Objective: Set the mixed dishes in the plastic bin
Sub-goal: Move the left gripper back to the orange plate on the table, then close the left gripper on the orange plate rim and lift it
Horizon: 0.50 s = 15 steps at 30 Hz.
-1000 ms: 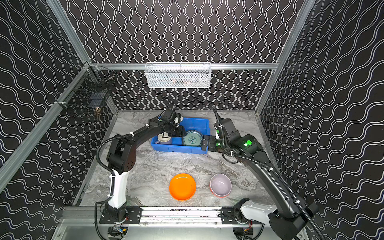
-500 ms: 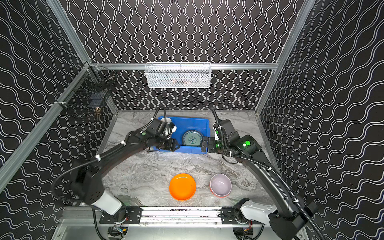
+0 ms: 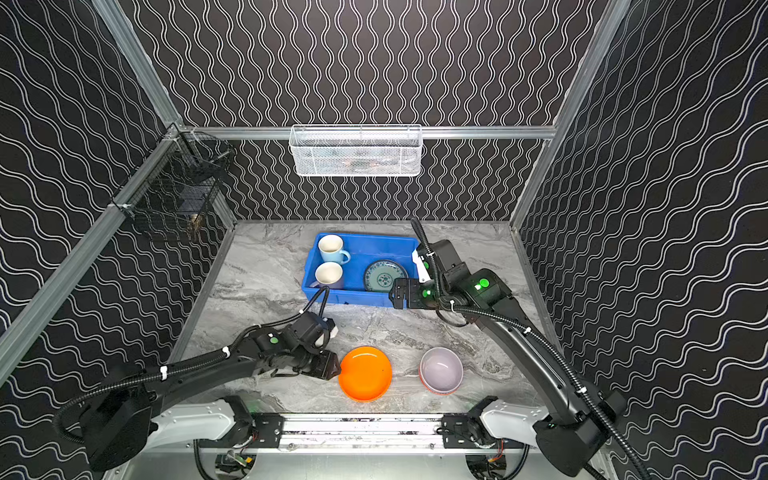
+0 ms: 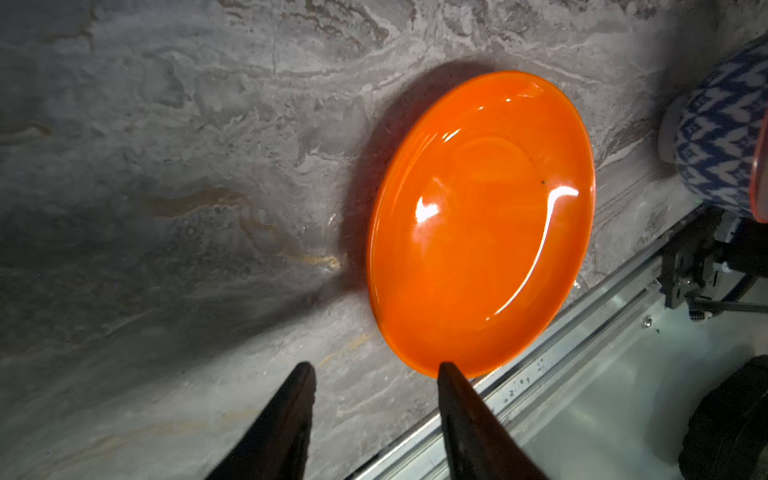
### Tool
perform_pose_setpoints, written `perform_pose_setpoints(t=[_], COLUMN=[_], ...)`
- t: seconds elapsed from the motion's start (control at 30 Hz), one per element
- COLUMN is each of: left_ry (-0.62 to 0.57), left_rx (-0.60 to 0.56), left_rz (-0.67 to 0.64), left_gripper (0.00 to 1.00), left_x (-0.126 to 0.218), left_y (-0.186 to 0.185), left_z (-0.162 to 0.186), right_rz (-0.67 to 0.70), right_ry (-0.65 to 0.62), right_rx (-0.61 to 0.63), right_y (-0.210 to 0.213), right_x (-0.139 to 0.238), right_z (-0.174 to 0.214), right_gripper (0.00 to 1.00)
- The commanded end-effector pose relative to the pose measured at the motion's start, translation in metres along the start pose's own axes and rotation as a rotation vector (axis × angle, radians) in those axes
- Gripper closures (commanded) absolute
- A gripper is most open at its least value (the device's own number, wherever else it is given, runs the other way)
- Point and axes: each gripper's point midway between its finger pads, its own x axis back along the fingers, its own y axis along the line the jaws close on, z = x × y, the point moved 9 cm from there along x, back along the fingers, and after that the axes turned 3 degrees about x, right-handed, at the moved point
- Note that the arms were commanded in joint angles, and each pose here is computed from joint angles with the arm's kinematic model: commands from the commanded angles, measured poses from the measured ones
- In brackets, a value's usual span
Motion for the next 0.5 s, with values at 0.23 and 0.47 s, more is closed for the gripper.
perform_pose_setpoints(t=[0.23, 0.47], left_ry=[-0.008, 0.034], left_rx=[0.010, -0.012], left_rz=[0.003, -0.002], left_gripper=[0.53, 0.91], left_x=[-0.032, -0.039], left_y=[-0.002, -0.004], left_z=[-0.008, -0.010], right_rz=[0.038, 0.050], right_ry=[-0.029, -0.045], right_rx=[-0.015, -0.032], right_y=[-0.008, -0.012], right_x=[0.020, 0.024], right_z=[0.014, 0.020], right_gripper=[0.01, 0.01])
